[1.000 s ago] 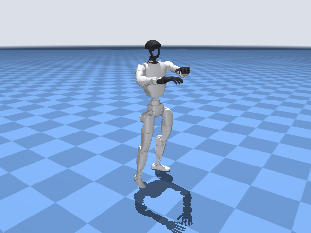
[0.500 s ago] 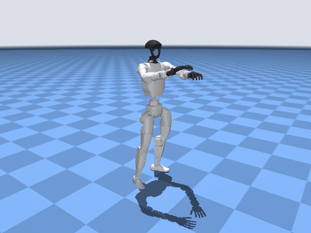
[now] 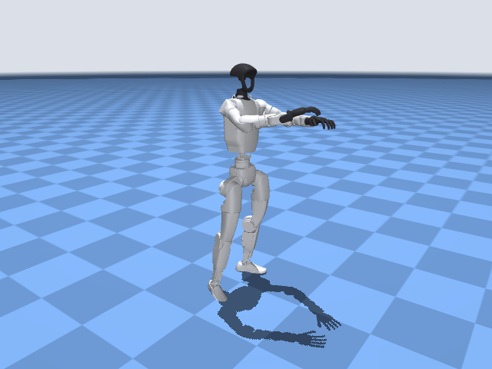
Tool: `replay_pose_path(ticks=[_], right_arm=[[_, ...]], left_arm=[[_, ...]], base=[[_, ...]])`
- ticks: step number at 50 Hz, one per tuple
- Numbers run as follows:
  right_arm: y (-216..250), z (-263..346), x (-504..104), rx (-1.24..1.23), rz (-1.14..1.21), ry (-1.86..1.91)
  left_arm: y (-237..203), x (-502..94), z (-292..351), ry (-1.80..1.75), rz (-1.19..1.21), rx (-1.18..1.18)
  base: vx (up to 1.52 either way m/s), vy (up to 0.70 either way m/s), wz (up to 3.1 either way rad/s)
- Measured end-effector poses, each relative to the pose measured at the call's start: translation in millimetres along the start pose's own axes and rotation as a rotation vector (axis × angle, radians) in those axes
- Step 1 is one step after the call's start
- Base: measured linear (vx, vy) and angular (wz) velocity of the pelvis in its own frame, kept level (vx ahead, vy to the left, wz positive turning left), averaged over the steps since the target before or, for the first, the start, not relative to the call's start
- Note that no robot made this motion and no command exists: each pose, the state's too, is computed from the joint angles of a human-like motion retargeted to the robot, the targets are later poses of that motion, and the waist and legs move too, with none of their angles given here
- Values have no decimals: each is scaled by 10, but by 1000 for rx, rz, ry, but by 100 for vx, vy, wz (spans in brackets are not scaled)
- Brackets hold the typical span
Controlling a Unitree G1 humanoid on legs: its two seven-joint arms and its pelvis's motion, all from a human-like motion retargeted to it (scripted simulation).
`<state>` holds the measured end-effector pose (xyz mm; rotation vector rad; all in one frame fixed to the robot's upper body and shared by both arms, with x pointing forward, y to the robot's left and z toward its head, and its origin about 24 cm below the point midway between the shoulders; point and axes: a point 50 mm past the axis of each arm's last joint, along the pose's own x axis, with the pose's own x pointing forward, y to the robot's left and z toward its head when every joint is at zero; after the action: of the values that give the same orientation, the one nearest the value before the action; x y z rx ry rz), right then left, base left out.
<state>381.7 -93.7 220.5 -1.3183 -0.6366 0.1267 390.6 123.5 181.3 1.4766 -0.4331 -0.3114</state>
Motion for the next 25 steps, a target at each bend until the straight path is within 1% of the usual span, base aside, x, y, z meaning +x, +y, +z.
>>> replay_pose_path(ticks=[4,10,15,18,25], right_arm=[[111,8,-14,-9,58,0],[428,-64,-105,-14,193,51],[500,-28,-116,-8,217,41],[417,43,-67,-2,181,10],[106,239,82,8,61,-71]], left_arm=[[55,-13,-42,8,17,5],[379,-33,-127,18,126,48],[514,-85,-221,39,171,76],[424,-119,-291,66,133,73],[-4,-192,-397,126,-38,31]], base=[[0,0,0],[0,0,0],[0,0,0],[0,0,0],[0,0,0]])
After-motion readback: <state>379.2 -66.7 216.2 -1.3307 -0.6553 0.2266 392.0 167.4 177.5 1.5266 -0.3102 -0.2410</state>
